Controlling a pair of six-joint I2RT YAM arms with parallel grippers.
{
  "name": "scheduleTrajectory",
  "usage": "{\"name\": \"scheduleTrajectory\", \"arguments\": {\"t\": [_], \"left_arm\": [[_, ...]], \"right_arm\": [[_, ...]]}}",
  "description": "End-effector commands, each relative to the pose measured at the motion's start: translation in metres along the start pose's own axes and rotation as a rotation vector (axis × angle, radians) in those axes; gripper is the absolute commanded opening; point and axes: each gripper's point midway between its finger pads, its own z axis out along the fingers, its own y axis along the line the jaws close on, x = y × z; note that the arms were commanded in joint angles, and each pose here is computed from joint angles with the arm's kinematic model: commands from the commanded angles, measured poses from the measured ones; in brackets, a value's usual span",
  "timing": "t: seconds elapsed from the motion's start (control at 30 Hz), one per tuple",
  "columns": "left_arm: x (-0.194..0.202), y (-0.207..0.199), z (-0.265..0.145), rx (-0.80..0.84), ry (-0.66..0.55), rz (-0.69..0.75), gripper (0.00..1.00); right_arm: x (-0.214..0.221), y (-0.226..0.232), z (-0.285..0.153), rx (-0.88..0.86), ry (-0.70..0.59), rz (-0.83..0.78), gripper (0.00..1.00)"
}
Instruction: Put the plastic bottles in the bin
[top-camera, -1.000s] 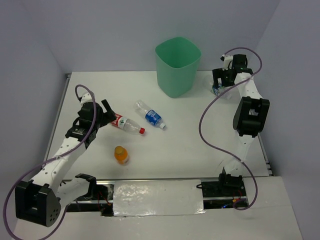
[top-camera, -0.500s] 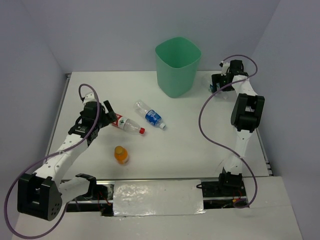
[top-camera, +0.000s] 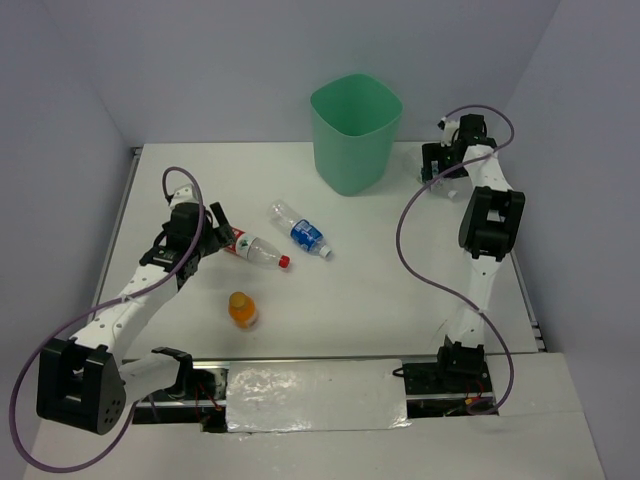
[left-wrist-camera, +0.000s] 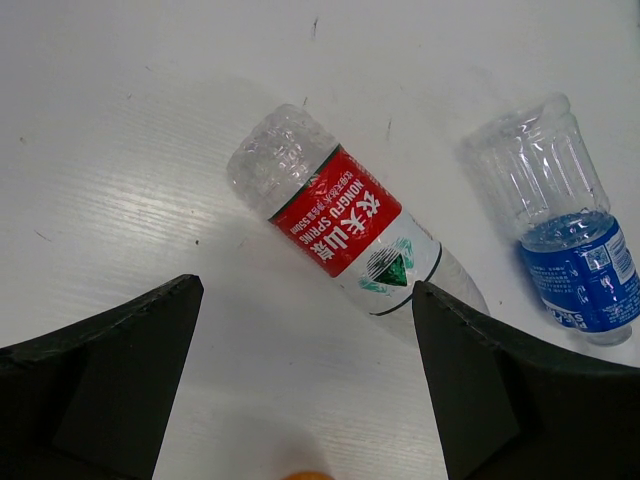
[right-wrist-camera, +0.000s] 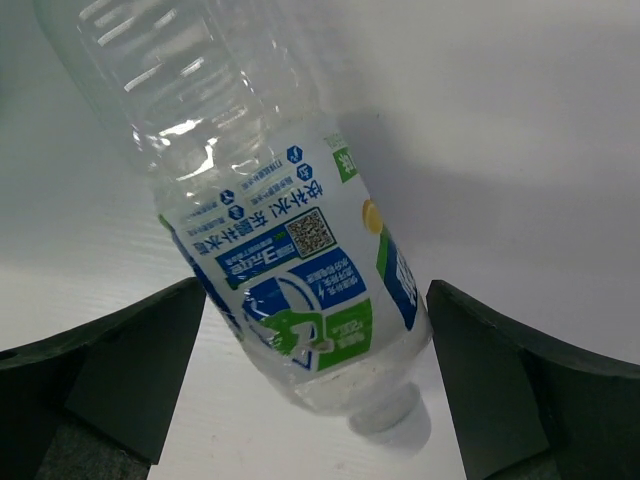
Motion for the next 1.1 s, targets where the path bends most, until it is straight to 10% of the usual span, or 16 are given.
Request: {"name": "scheduleTrajectory", "arguments": {"t": [0.0, 0.13, 0.27, 0.5, 0.83, 1.07], "left_arm": [[-0.021, -0.011, -0.002, 0.038, -0.056, 0.001, 0.99], [-0.02, -0.009, -0.002, 0.033, -0.054, 0.003, 0.99], [-0.02, -0.008, -0.002, 0.026, -0.051, 0.007, 0.99], [-0.023, -0.007, -0.011, 0.035, -0.068, -0.004, 0.99], [-0.028, -0.009, -0.03, 0.091, -0.127, -0.019, 0.99], [-0.024, -0.003, -0.031, 0.076, -0.132, -0.029, 0.99]], "right_arm": [[0.008, 0.01, 0.004, -0.028, 0.052, 0.004, 1.0], [0.007, 0.016, 0.007, -0.034, 0.054, -0.001, 0.95], [0.004, 0.019, 0.004, -0.04, 0.038, -0.005, 0.59], [-0.047, 0.027, -0.05, -0.04, -0.117, 0.042, 0.4], [-0.139, 0.082, -0.23, -0.09, -0.535, 0.074, 0.42], [-0.185, 0.171, -0.274, -0.096, -0.627, -0.079, 0.51]]}}
